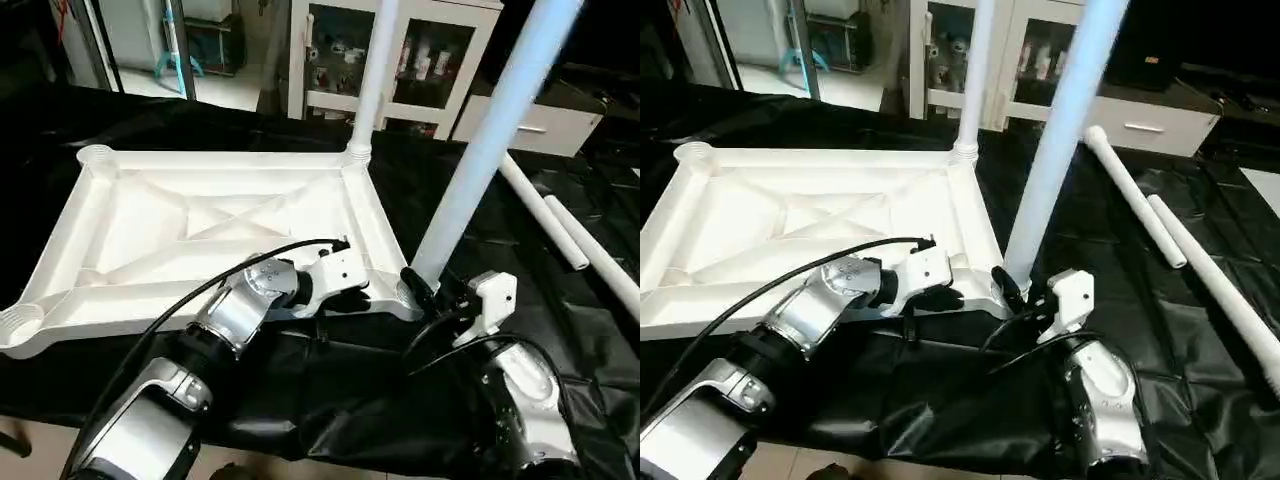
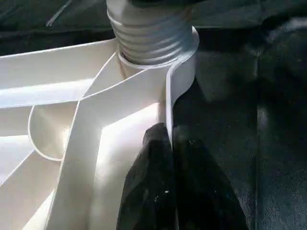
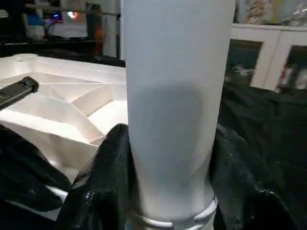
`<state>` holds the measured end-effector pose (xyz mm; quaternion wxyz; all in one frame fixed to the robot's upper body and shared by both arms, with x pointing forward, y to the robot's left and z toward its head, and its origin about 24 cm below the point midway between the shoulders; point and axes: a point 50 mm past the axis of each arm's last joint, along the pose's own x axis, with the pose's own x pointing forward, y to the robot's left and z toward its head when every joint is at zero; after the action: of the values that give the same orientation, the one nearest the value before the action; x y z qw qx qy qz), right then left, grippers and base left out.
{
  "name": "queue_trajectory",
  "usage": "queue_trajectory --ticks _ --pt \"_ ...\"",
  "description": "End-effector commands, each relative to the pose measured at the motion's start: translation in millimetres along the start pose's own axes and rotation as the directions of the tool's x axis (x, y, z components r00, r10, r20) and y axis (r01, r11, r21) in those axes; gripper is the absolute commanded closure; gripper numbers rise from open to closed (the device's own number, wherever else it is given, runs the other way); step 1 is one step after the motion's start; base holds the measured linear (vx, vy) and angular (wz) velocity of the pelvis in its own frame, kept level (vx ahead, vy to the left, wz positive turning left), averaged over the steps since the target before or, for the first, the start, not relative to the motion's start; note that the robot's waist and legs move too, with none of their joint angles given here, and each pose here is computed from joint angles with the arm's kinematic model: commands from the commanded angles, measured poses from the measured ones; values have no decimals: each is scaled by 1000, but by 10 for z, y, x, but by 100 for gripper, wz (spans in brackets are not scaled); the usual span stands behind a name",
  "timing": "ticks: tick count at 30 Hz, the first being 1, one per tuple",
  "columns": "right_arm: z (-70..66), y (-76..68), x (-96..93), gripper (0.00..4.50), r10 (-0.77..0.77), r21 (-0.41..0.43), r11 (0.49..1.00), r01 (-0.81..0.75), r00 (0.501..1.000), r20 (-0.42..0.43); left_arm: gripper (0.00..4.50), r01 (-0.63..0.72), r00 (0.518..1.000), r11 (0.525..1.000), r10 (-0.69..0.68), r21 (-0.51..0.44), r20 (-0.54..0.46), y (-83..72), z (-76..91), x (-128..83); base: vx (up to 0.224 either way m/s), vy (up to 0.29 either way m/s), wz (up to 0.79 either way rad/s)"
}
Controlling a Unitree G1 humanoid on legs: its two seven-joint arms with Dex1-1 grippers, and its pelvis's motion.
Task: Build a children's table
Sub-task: Insert table leg to table base
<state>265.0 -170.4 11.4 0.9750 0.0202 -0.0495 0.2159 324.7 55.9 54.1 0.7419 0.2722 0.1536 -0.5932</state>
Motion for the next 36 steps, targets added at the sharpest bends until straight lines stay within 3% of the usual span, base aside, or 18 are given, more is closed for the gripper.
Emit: queue_trajectory --ticks 1,4,8,10,12,17,20,22,29,36 --pt "-249 -159 -254 257 -140 26 989 145 981 -134 450 -72 997 997 72 25 7 117 46 -74 0 0 0" --pt "-339 -135 -278 257 -142 64 986 155 975 -169 450 -71 997 997 71 28 6 121 42 -81 0 0 0" --pt "-605 -73 -383 257 -75 189 972 141 945 -319 450 -69 998 997 69 34 -1 132 30 -100 0 0 0" --pt "-643 -67 -401 257 -58 217 966 138 939 -338 450 -68 998 997 68 35 -2 134 28 -103 0 0 0" --pt "-739 -167 -471 257 -64 242 955 175 911 -406 450 -67 998 997 67 36 -6 137 20 -109 0 0 0" --pt "-794 -213 -486 257 -27 310 933 182 895 -445 450 -63 998 997 63 35 -9 130 11 -108 0 0 0" --pt "-895 -244 -541 257 25 325 926 192 828 -559 450 -64 998 997 65 33 -9 133 13 -105 0 0 0" --pt "-930 -275 -593 257 31 331 921 204 810 -586 450 -66 998 997 66 32 -9 137 14 -103 0 0 0" --pt "-940 -386 -707 257 29 354 905 237 796 -605 450 -68 998 997 69 38 -9 140 17 -95 0 0 0" --pt "-851 -581 -799 257 -44 473 816 334 850 -525 450 -75 997 996 75 48 -9 149 36 -73 0 0 0"
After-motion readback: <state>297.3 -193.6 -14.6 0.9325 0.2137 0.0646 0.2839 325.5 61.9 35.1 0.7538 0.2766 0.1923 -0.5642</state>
